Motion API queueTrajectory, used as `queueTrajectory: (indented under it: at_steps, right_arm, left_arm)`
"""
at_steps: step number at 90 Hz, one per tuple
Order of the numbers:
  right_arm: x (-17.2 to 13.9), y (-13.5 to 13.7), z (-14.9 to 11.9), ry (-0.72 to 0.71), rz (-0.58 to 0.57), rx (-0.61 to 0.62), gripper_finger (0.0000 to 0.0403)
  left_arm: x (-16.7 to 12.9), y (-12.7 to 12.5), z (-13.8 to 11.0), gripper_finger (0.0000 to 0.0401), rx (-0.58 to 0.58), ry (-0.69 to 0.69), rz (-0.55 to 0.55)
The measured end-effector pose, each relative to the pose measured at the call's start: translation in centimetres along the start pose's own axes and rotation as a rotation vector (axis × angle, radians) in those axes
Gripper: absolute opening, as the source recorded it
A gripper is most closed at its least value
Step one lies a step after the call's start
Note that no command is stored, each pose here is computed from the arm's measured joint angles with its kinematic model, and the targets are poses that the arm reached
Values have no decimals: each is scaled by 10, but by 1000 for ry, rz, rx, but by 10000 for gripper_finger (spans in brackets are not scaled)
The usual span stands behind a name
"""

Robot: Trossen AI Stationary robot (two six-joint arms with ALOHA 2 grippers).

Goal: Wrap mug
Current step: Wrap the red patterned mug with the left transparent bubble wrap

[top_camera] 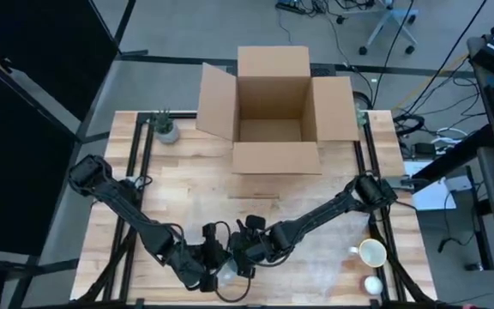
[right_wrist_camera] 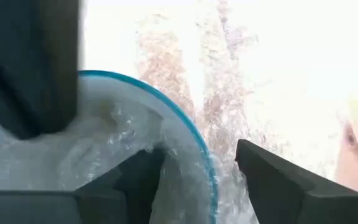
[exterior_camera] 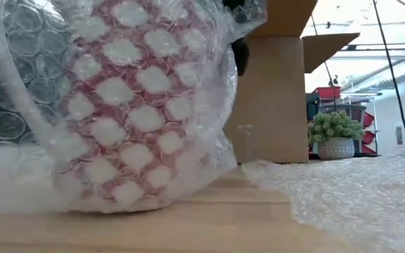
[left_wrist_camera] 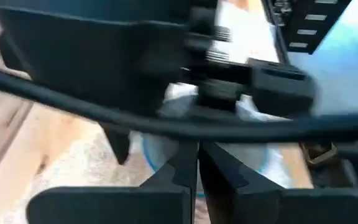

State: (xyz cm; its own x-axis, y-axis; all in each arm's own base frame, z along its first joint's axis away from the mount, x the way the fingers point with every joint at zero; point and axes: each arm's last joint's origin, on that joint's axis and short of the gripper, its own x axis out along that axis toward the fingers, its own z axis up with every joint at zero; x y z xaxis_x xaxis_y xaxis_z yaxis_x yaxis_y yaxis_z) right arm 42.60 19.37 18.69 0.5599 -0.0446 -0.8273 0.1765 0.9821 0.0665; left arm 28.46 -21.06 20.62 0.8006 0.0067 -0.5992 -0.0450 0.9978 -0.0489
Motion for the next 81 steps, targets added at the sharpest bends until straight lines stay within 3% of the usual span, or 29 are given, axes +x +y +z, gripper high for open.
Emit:
queueTrajectory:
  at_steps: [19,53,81]
  right_arm:
    - [-7,-1,2,0,12,-29,196]
    - [-66,-4,33,32,-16,-114,196]
    - [-69,17,19,28,10,-91,196]
  left_arm:
    - [24,-2,-14,5,-8,59,2]
    - [28,-3,-16,5,-9,61,2]
    - [28,-3,-16,5,-8,62,0]
